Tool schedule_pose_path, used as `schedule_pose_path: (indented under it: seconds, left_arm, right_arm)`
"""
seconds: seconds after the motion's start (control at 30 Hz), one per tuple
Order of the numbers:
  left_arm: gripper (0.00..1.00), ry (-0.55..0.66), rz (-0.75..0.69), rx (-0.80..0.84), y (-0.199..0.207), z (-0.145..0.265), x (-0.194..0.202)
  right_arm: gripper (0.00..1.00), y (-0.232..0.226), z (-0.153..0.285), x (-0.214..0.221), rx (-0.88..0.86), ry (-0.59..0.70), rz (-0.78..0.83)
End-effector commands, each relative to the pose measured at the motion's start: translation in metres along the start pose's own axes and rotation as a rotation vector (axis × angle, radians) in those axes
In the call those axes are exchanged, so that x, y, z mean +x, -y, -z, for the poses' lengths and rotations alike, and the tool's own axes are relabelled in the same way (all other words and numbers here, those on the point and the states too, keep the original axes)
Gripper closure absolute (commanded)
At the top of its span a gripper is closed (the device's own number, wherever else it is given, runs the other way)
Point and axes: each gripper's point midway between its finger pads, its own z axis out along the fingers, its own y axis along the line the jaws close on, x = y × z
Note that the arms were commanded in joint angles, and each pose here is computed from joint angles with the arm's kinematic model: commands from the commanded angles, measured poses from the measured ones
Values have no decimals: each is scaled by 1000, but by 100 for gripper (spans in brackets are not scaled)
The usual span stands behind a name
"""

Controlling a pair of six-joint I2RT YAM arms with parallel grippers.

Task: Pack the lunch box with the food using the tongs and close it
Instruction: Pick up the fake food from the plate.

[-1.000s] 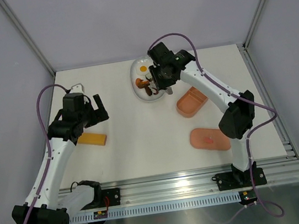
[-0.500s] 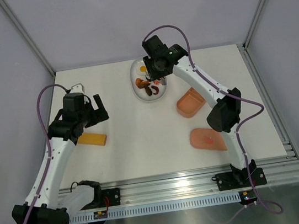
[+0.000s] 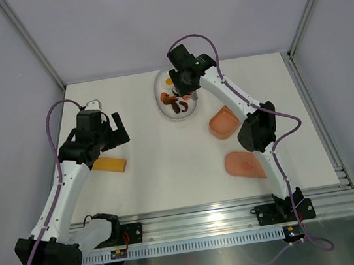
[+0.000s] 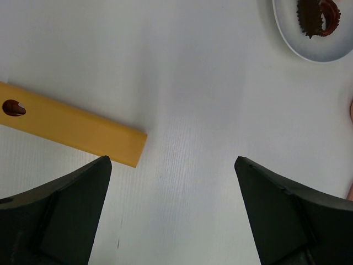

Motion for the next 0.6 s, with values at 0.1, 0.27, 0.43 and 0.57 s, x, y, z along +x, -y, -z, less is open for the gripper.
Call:
schedule_pose_path:
  seconds: [0.1,0.27,0.43,0.57]
  left_arm:
    - [1,35,5,18,6,-3,-11]
    - [1,33,5,12,5,-4,-11]
    - [1,31,4,4,4,-4,-9]
    - [1,28,4,3,3,-5,-9]
  right_arm:
    - [44,6,-9,-22,1,69,32]
    - [43,0,-19,-25,-32,74,36]
    - [43,0,-31,-22,-36,65,28]
    - [42,1,-39,-19,-34,53,18]
